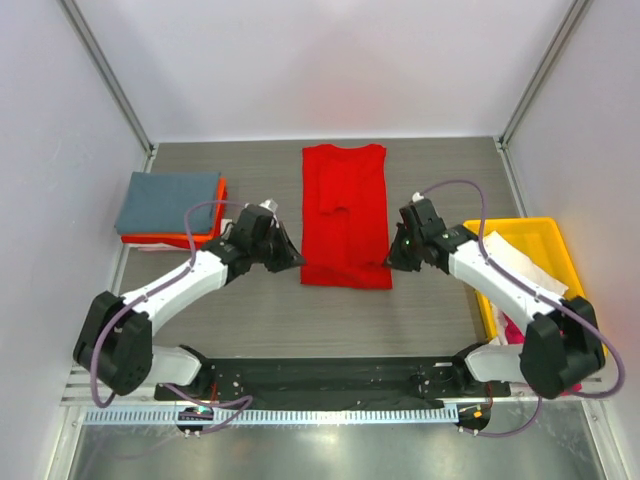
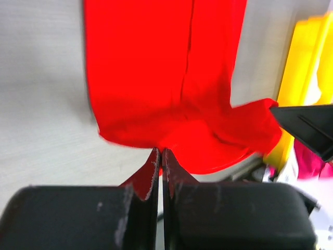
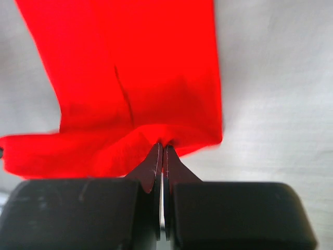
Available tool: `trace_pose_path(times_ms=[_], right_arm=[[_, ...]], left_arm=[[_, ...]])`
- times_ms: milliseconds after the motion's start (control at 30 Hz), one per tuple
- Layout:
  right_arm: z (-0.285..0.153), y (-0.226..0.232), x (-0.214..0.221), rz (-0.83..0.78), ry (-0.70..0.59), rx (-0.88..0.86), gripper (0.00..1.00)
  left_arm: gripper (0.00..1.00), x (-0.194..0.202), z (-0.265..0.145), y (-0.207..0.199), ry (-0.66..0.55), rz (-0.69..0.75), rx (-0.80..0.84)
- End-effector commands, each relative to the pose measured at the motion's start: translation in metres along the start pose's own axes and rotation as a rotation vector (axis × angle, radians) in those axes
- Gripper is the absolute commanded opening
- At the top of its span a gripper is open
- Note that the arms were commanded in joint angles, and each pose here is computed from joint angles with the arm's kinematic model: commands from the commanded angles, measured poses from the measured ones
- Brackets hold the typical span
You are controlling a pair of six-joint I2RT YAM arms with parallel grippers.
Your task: Fold and stack the t-shirts
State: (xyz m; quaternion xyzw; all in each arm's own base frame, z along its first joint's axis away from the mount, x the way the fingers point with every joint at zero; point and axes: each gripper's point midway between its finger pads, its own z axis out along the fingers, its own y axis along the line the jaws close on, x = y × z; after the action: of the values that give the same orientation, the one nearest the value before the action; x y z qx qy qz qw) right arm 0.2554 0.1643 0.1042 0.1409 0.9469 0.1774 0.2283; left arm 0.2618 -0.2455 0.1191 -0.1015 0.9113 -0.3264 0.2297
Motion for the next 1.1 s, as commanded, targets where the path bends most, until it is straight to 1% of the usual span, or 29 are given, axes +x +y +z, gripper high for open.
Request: trace_pose_path(times_ms=[0,67,100,133,200,233,367,400,433,500,533,633,767,800,833,1000,1033,1067], right_arm=[[0.006,0.017,-0.061,-0.043,-0.137,0.005,0.01],[0.013,0.015,-0.080,-0.028,-0.163,0.036,0.01],[0.012,0.024,-0.094,-0.025,-0.180,0.012,0.01],[0.025,0.023,-0.096,-0.021,-0.155,0.026,0.01],[0.030,0.028,-0.115,-0.016,-0.172,0.024,0.01],[0.042,0.024,-0.116,-0.010,-0.152,0.044,0.01],[0.055,0.020,-0.137,0.016,-0.158,0.054,0.01],[0.055,0.019,-0.146,0.025,-0.172,0.057,0.01],[0.057,0.019,-0.150,0.031,-0.172,0.054,0.01],[0.064,0.018,-0.159,0.040,-0.172,0.056,0.01],[0.064,0.019,-0.163,0.041,-0.177,0.055,0.01],[0.069,0.020,-0.175,0.049,-0.188,0.053,0.01],[0.073,0.027,-0.191,0.048,-0.207,0.043,0.01],[0.080,0.025,-0.191,0.052,-0.196,0.051,0.01],[0.082,0.031,-0.189,0.048,-0.178,0.023,0.01],[0.097,0.032,-0.195,0.053,-0.167,0.026,0.01],[0.104,0.031,-0.194,0.053,-0.156,0.034,0.03],[0.104,0.033,-0.200,0.053,-0.168,0.030,0.08]], left_arm=[[0.00,-0.035,0.004,-0.010,-0.036,0.027,0.021],[0.00,-0.054,0.010,-0.005,-0.061,0.021,-0.001],[0.00,-0.065,0.019,-0.006,-0.065,0.015,-0.013],[0.00,-0.073,0.022,-0.002,-0.069,0.003,-0.024],[0.00,-0.087,0.034,-0.004,-0.070,-0.001,-0.031],[0.00,-0.094,0.037,-0.002,-0.077,-0.007,-0.040],[0.00,-0.113,0.054,-0.004,-0.071,-0.019,-0.042],[0.00,-0.122,0.054,-0.011,-0.087,-0.012,-0.033],[0.00,-0.123,0.061,-0.004,-0.077,-0.021,-0.057],[0.00,-0.135,0.064,-0.007,-0.089,-0.020,-0.057],[0.00,-0.137,0.069,-0.002,-0.081,-0.031,-0.072],[0.00,-0.149,0.072,-0.006,-0.096,-0.035,-0.063],[0.00,-0.160,0.083,-0.001,-0.092,-0.043,-0.095],[0.00,-0.162,0.085,0.000,-0.093,-0.046,-0.099],[0.00,-0.163,0.086,0.001,-0.093,-0.051,-0.102],[0.00,-0.171,0.103,0.007,-0.081,-0.073,-0.110],[0.01,-0.172,0.106,0.008,-0.078,-0.077,-0.112],[0.06,-0.175,0.108,0.006,-0.080,-0.076,-0.103]])
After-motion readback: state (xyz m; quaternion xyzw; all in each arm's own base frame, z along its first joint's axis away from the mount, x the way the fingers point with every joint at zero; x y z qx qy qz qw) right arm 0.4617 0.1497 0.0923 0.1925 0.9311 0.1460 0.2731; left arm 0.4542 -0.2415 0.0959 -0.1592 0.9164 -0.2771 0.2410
